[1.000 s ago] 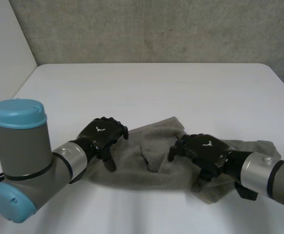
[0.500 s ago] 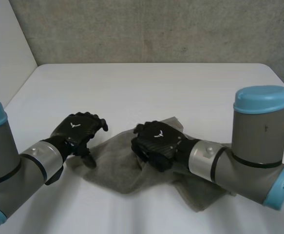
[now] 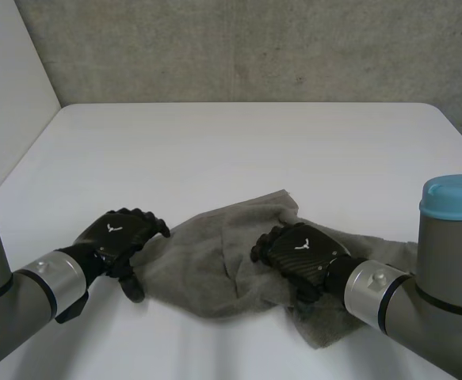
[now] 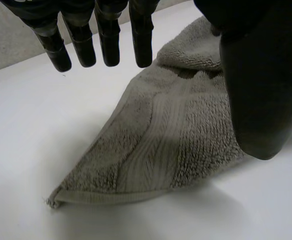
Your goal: Fold the towel.
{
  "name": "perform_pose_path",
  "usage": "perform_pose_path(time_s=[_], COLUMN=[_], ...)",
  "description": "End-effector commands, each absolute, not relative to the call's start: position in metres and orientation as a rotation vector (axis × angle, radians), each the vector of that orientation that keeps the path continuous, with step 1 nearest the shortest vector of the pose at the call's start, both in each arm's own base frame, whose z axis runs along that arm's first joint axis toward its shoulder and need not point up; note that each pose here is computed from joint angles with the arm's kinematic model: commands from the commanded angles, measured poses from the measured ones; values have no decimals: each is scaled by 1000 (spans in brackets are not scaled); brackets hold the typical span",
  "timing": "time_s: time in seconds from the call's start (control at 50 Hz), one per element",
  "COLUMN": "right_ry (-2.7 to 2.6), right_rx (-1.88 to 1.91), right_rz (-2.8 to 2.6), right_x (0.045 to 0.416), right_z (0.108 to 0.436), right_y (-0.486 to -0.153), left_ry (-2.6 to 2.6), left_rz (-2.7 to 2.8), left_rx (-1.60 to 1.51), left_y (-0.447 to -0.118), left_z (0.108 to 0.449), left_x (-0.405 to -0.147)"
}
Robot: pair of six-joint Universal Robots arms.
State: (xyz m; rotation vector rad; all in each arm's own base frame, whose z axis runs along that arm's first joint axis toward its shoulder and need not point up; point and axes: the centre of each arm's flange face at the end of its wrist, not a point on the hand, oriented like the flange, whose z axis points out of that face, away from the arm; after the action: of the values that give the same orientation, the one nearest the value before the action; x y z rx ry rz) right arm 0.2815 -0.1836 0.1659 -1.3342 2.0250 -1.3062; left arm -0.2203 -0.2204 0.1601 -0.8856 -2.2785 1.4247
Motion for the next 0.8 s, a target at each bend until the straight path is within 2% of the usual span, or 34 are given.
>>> perform_pose_path(time_s=[0.02, 0.18, 0.24, 0.34, 0.38, 0.44, 0.62, 0.8], right_ry=[1935, 1904, 1895, 1945, 2020, 2055, 2093, 2126], right_rx=[-1366, -1384, -1367, -1234, -1095, -1027, -976, -908], right_rz=[-1291, -1299, -1345, -1432, -1476, -1480, -1471, -1447], right_x=[301, 315, 319, 318, 306, 299, 292, 290], right_z=[158, 141, 142, 147, 150, 148, 143, 134], right_y=[-169, -176, -189, -222, -251, -265, -274, -285], left_ry=[-2278, -2268, -2254, -2248, -2243, -2233, -2212, -2186], left_rz=[1408, 1434, 1464, 1471, 1476, 1498, 1535, 1481], left_rx=[-894, -904, -907, -910, -912, -915, -925, -976], left_y=[-217, -220, -224, -227, -228, -232, -242, -233], left_z=[157, 153, 153, 146, 145, 144, 138, 129], left_x=[-221, -221, -221, -223, -224, -224, -228, -242])
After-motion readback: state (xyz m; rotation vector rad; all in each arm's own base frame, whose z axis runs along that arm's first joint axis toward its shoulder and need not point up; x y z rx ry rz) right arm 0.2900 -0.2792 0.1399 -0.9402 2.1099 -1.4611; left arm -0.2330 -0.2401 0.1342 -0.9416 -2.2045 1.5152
